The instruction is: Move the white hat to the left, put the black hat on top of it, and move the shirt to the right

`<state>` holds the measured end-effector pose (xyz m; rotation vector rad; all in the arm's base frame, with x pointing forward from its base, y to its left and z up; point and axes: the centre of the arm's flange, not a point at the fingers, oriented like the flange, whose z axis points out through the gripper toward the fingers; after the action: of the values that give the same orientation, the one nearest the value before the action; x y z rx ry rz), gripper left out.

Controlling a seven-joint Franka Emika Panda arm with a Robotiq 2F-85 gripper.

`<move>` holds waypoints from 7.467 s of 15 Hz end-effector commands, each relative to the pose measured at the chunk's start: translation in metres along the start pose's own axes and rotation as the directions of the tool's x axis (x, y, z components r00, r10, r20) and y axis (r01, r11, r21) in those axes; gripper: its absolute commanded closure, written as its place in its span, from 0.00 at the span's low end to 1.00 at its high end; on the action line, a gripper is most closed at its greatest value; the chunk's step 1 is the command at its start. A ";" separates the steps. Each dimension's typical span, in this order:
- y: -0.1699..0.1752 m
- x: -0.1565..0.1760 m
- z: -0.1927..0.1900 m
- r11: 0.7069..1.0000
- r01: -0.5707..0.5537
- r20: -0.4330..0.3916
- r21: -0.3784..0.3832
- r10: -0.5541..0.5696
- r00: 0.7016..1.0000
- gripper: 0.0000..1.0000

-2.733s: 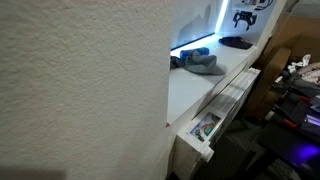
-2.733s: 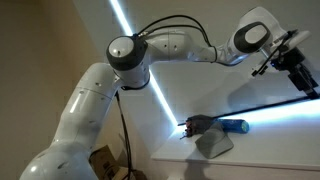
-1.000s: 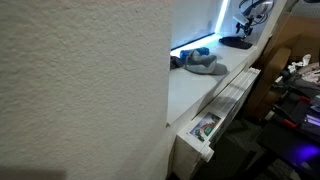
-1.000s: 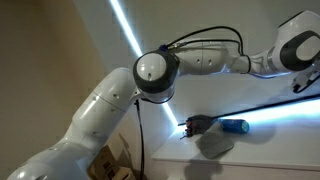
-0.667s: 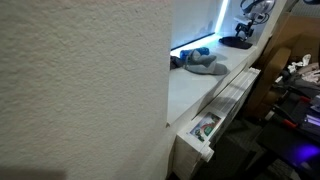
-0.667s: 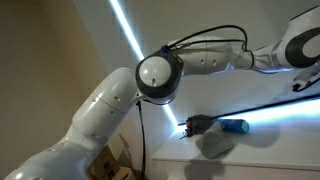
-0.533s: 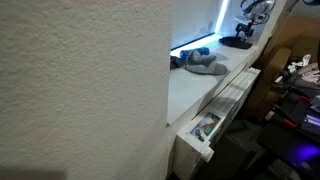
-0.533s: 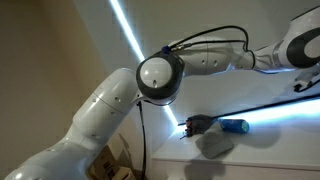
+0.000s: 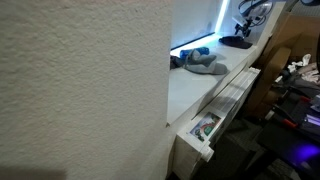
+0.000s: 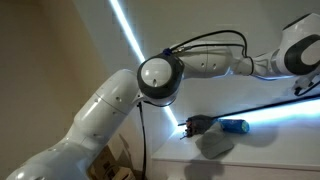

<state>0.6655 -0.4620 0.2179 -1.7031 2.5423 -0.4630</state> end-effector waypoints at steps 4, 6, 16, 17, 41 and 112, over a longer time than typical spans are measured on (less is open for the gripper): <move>0.006 0.002 0.003 0.998 0.022 0.039 -0.064 -0.020 0.999 0.00; 0.007 0.008 -0.001 0.993 0.036 0.074 -0.114 -0.028 0.997 0.00; 0.006 0.007 -0.005 0.992 0.016 0.053 -0.123 -0.009 0.999 0.52; 0.006 0.005 -0.005 0.992 -0.006 0.043 -0.123 0.011 0.999 0.59; -0.020 -0.001 0.006 0.999 -0.050 -0.021 -0.001 0.050 0.999 0.00; -0.081 -0.253 -0.212 0.850 0.421 -0.156 0.316 -0.391 0.907 0.99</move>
<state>0.7866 -0.2645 0.3604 -1.9553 2.1051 -0.8754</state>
